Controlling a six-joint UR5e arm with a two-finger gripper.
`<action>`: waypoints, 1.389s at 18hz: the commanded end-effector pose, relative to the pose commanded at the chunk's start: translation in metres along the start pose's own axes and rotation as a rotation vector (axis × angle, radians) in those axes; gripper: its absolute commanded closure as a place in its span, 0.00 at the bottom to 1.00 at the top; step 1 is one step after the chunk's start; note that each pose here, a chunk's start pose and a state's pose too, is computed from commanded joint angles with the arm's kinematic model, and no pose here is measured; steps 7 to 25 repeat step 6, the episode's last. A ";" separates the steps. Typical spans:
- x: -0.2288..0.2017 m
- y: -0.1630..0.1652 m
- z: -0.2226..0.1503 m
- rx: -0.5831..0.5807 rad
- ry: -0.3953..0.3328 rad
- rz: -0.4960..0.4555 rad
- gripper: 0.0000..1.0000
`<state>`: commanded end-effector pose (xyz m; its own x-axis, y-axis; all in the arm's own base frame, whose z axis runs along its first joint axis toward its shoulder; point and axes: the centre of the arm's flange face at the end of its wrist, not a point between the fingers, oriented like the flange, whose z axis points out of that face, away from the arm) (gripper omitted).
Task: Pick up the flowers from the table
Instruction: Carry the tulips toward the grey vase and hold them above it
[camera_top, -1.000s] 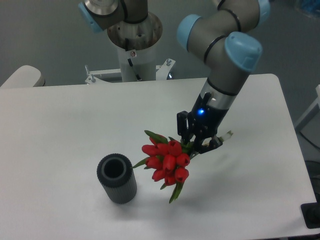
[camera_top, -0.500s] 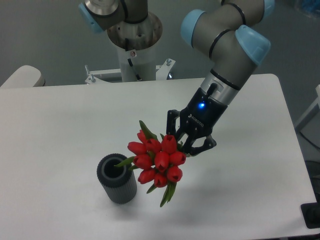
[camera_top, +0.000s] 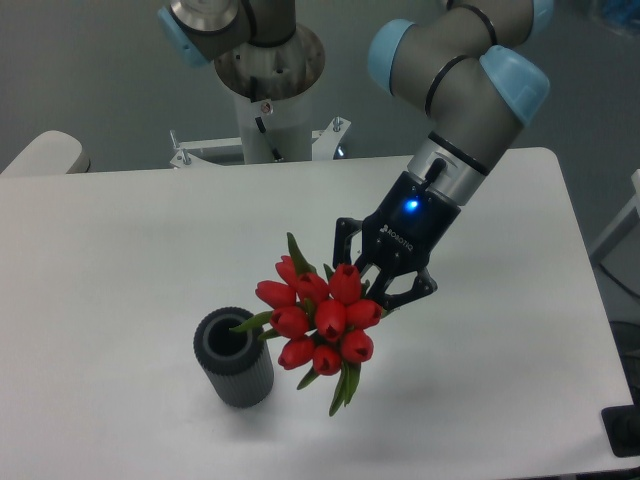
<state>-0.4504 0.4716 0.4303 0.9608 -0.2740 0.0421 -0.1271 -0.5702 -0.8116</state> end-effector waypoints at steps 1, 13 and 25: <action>0.001 -0.001 0.001 0.005 0.002 0.002 0.71; 0.000 -0.002 -0.001 0.008 -0.010 0.008 0.71; 0.000 -0.002 -0.001 0.008 -0.010 0.008 0.71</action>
